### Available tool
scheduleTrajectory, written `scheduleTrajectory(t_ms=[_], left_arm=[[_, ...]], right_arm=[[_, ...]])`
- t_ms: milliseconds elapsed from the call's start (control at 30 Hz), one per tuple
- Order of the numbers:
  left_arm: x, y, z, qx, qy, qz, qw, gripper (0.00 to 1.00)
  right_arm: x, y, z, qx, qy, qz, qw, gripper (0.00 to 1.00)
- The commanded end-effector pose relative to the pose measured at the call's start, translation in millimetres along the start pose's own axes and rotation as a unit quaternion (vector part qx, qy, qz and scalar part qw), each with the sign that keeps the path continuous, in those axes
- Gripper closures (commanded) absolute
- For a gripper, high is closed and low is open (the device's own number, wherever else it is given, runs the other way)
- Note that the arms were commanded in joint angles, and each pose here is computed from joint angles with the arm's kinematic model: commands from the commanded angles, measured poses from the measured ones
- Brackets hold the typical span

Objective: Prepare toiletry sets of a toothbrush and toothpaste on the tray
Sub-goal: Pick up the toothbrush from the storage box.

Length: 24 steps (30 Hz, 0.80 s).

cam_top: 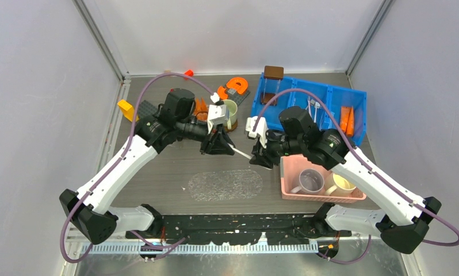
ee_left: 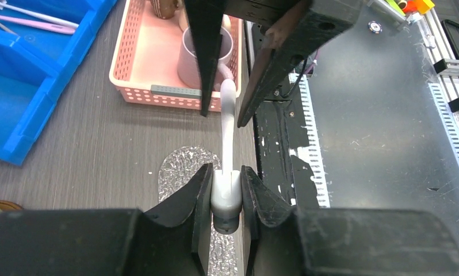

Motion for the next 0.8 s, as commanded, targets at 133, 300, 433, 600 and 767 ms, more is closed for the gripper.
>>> scheduleTrajectory(t_ms=[133,300,433,600,767], left_arm=[[-10,1,-4,0.004,-0.102,-0.037,0.994,1.00],[-21,7,-1,-0.014,-0.213,-0.076,0.974,1.00],[-32,17,0,-0.028,-0.297,-0.109,0.948,1.00],[-50,33,1,-0.063,-0.418,-0.133,0.897,1.00],[-69,47,-4,-0.078,-0.502,-0.150,0.848,1.00]], right_arm=[[-9,-1,-10,0.005,0.096,0.011,0.995,0.40],[-21,0,-14,0.023,0.171,0.010,0.985,0.23],[-33,3,-17,0.046,0.243,0.012,0.969,0.18],[-51,11,-16,0.080,0.334,0.007,0.939,0.12],[-72,24,-16,0.107,0.447,-0.006,0.888,0.04]])
Point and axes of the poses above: each gripper's point midway between its finger pads, its own x axis out along the fingers, its own z axis along the line the jaws close on, y = z × x, the point moved 10 cm from there along -x, back along the fingers, and after that the axes turned 8 degrees about -x, right-handed, at the moved point
